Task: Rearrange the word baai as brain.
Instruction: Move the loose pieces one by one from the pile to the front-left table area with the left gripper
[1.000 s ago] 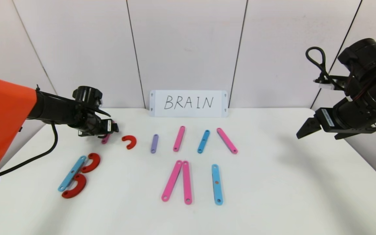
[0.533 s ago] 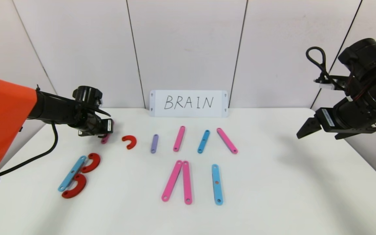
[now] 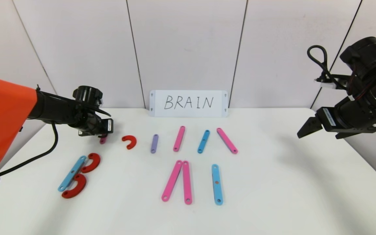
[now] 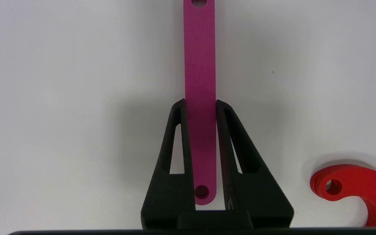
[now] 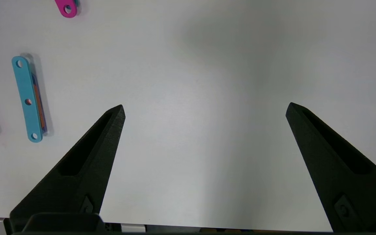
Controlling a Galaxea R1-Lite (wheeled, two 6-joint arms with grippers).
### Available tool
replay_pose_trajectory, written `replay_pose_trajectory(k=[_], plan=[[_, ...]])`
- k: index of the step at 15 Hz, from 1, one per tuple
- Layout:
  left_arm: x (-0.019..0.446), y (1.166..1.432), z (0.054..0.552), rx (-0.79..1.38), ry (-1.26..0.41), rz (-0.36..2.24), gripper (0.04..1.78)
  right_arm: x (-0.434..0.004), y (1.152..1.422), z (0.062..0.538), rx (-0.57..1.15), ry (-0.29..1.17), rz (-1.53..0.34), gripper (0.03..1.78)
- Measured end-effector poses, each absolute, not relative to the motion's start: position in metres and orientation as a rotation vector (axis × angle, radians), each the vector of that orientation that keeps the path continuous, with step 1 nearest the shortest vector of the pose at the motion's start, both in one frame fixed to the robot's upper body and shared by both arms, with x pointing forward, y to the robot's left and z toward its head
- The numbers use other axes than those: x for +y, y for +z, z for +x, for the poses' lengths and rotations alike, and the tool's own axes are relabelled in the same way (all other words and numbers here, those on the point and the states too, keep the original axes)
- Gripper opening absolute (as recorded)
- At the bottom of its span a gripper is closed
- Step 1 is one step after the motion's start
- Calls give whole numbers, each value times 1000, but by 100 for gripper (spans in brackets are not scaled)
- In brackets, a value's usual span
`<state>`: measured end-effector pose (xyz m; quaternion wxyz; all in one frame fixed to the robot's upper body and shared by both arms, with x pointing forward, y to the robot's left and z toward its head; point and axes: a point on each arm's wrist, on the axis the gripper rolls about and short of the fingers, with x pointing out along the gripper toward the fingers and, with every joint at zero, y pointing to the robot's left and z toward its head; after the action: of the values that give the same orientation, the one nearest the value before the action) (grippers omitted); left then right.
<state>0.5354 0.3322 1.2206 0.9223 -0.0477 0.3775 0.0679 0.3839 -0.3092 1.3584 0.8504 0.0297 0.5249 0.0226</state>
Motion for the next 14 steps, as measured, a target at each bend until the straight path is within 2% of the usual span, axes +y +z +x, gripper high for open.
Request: replay_pose_trajectory(k=[4, 8, 14], plan=[[331, 1228, 534, 759, 125, -113, 27, -309, 1359, 384, 1104, 49, 63, 172], [328, 1252, 515, 739, 36, -144, 27, -309, 1359, 384, 1104, 49, 63, 172], [313, 1279, 472, 724, -8, -120, 27, -309, 1361, 381, 1099, 50, 64, 172]])
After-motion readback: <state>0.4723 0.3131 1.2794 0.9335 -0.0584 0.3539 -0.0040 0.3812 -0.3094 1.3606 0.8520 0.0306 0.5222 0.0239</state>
